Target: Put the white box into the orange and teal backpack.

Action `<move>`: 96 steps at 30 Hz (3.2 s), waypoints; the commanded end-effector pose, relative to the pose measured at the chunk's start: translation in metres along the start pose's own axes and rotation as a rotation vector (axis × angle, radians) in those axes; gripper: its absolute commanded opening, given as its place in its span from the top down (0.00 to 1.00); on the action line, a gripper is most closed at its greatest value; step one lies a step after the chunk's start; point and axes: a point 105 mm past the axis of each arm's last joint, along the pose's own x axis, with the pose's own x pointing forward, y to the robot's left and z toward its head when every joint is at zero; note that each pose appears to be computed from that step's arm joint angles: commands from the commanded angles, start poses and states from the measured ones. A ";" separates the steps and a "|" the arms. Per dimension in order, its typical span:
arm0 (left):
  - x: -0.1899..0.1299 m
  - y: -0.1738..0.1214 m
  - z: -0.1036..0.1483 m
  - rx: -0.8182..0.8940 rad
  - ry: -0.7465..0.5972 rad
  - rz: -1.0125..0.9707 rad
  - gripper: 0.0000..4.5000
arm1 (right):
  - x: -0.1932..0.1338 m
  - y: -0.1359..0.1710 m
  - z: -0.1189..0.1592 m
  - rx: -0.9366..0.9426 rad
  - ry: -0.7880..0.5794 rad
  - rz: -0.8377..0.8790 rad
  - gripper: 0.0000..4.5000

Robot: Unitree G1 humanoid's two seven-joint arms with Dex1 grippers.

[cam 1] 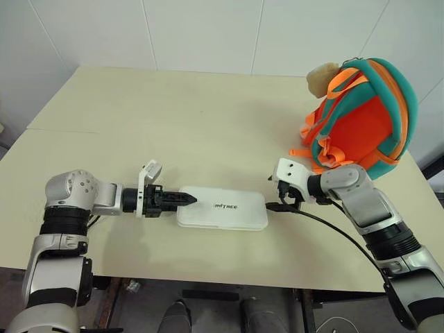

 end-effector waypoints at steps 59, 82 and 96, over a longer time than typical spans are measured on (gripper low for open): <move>-0.063 -0.082 0.067 0.473 -0.617 -0.027 0.71 | -0.079 -0.164 0.058 0.661 -0.682 -0.919 0.50; -0.151 -0.097 0.090 0.602 -0.860 0.054 0.71 | -0.090 -0.040 0.197 0.289 -0.966 -0.048 1.00; -0.182 -0.099 0.092 0.676 -0.913 0.134 0.71 | -0.118 0.013 0.207 0.129 -0.980 0.297 1.00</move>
